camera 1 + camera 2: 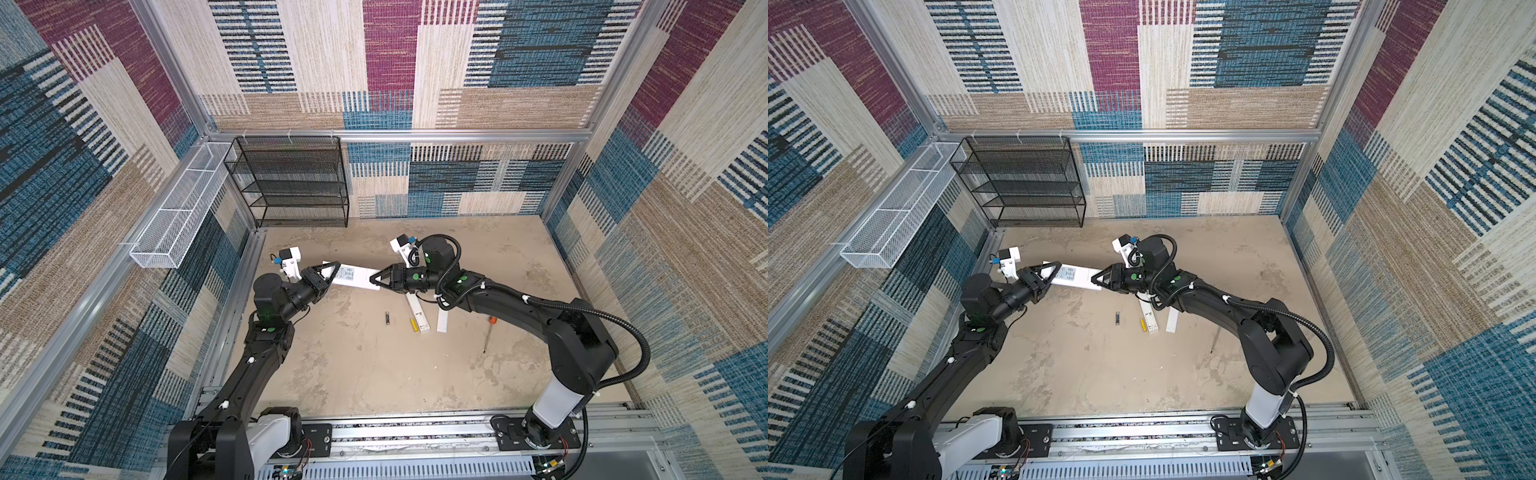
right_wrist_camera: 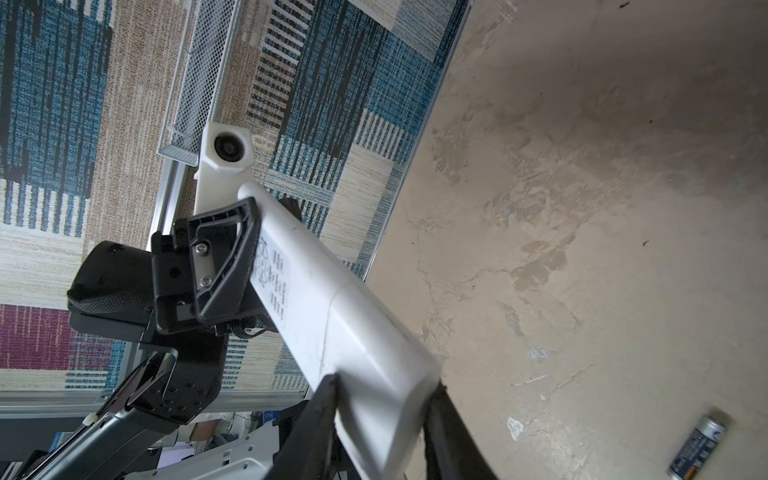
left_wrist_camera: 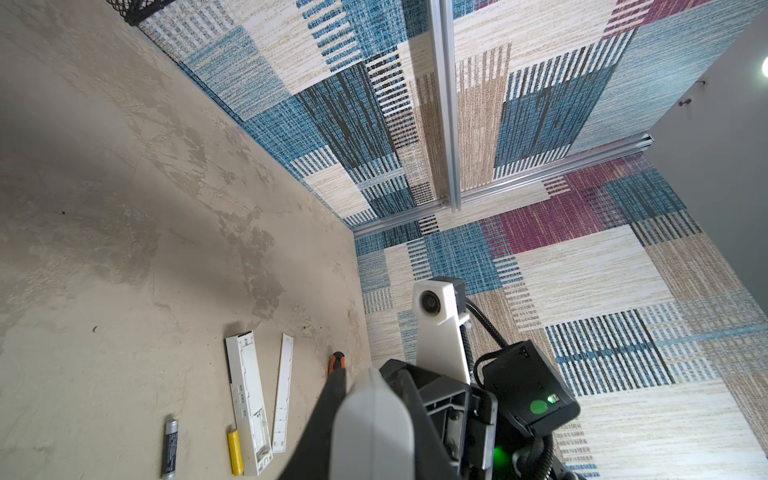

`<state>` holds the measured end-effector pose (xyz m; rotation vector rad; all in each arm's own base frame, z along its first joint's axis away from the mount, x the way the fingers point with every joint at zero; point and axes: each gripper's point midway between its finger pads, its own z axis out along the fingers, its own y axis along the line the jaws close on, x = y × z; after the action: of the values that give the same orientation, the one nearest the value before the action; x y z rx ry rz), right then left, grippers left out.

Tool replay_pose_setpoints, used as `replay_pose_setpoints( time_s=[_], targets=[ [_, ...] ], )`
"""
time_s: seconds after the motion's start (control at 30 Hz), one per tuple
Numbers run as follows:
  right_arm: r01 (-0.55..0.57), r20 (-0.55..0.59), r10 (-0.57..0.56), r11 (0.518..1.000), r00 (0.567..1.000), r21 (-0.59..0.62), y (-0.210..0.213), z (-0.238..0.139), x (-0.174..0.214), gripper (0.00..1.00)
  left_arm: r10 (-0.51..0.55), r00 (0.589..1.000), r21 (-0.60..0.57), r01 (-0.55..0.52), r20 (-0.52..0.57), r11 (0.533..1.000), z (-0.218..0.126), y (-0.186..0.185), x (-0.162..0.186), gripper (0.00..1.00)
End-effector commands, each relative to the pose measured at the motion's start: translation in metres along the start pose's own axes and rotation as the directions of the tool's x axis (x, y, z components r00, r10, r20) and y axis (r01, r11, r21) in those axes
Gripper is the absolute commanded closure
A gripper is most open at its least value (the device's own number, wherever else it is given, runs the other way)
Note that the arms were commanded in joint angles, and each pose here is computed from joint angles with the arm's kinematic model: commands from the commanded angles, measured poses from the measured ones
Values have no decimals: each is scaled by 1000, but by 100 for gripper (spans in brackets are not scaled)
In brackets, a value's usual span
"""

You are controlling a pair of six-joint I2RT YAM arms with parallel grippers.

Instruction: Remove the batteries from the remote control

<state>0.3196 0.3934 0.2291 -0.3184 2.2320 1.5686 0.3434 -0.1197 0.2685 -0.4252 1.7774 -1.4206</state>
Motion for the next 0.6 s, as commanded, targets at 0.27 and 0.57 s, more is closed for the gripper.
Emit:
replay_pose_setpoints(
  time_s=[0.27,0.57],
  targets=[
    [40,2,-40,999,999,31,-5,0,4,70,11,1000,70,-10,-13,998,-1,-17,0,100],
    [38,3,-38,999,999,37,-6,0,3,54,6,1000,66,-5,-14,998,-1,-15,0,100]
  ],
)
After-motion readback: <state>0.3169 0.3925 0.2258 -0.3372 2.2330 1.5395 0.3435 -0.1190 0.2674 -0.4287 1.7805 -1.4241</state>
